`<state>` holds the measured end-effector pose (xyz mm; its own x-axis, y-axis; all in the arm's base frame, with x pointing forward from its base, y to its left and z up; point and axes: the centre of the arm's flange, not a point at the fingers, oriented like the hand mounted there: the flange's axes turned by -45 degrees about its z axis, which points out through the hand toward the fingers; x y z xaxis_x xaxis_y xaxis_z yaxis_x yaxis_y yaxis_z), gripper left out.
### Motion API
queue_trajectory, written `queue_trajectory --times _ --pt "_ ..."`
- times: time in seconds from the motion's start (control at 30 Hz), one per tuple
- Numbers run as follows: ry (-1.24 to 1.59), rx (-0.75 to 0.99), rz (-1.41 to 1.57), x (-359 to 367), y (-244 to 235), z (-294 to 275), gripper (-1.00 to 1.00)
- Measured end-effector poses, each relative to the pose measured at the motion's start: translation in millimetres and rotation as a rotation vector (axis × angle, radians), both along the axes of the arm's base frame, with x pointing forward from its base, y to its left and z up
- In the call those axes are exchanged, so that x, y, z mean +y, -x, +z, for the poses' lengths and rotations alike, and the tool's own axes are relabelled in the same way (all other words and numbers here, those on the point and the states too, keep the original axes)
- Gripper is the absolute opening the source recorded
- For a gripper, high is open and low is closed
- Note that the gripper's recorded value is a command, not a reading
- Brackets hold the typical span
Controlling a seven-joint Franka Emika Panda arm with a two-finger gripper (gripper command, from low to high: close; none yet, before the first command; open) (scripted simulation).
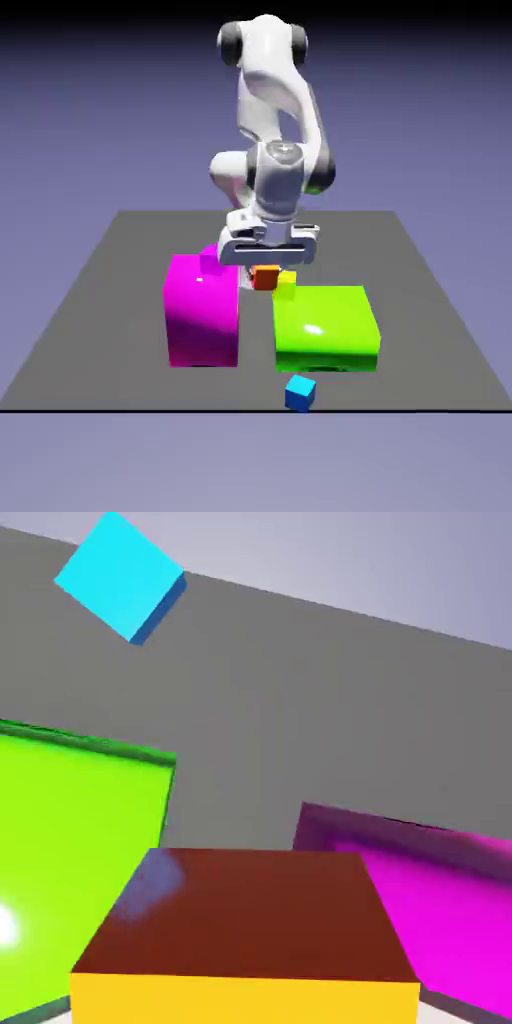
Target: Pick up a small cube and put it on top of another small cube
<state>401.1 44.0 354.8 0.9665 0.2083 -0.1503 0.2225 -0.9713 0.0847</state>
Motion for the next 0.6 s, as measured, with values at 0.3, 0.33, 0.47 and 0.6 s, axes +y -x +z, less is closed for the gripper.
queue_trajectory --times 0.3,0.33,0.47,0.6 --pt "-0.100 -0.004 0.060 34.0 97.5 4.6 -1.00" --pt "-0.116 -0.003 0.069 36.7 108.0 3.1 -1.00" --pt "-0.086 0.021 0.077 31.6 119.6 -27.0 -1.00" --pt "-0.085 0.021 0.077 29.5 126.5 -72.4 1.00"
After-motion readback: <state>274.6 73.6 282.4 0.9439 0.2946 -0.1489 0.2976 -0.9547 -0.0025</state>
